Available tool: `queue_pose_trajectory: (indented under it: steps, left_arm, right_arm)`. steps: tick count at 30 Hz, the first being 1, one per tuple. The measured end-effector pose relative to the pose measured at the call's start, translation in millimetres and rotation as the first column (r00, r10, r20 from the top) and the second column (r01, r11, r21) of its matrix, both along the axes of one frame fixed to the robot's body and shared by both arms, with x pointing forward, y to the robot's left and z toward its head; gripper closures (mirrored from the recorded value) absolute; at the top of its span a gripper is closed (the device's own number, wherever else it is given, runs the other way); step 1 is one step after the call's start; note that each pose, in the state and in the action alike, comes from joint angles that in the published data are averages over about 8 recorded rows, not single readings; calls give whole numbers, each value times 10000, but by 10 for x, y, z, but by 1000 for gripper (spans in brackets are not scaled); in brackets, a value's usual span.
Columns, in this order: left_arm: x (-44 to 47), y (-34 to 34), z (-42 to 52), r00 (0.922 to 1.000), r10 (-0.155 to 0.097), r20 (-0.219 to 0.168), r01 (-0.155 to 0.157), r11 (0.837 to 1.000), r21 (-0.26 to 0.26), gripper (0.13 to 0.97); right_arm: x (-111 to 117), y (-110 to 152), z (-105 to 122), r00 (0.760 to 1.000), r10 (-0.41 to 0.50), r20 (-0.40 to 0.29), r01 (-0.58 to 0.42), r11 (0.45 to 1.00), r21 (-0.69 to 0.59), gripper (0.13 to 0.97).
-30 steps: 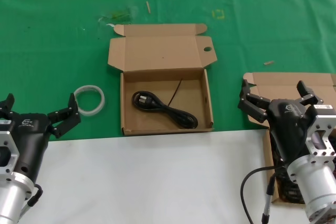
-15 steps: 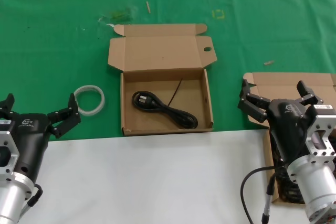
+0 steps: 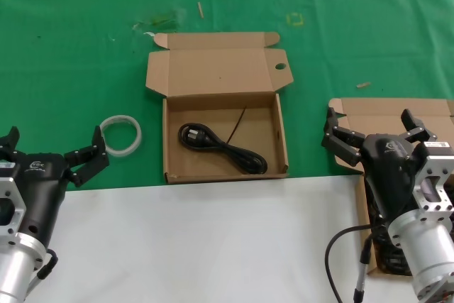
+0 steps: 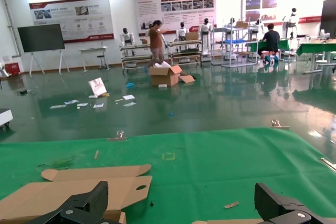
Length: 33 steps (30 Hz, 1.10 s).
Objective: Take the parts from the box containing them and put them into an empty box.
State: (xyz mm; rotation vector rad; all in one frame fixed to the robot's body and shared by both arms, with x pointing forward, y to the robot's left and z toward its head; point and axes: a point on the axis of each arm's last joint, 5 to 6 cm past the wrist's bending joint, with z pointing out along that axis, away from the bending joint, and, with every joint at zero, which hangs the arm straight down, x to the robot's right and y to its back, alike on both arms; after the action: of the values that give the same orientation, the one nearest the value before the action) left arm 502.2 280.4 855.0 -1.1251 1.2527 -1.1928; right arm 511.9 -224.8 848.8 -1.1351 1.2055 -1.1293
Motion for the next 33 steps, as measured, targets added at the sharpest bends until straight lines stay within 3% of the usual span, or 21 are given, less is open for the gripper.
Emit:
queue_pose_trajectory:
  steps: [33]
  left_arm:
    - [0, 0, 0, 10000, 0, 0, 0, 10000, 0, 132]
  right_arm:
    - [0, 0, 0, 10000, 0, 0, 0, 10000, 0, 130]
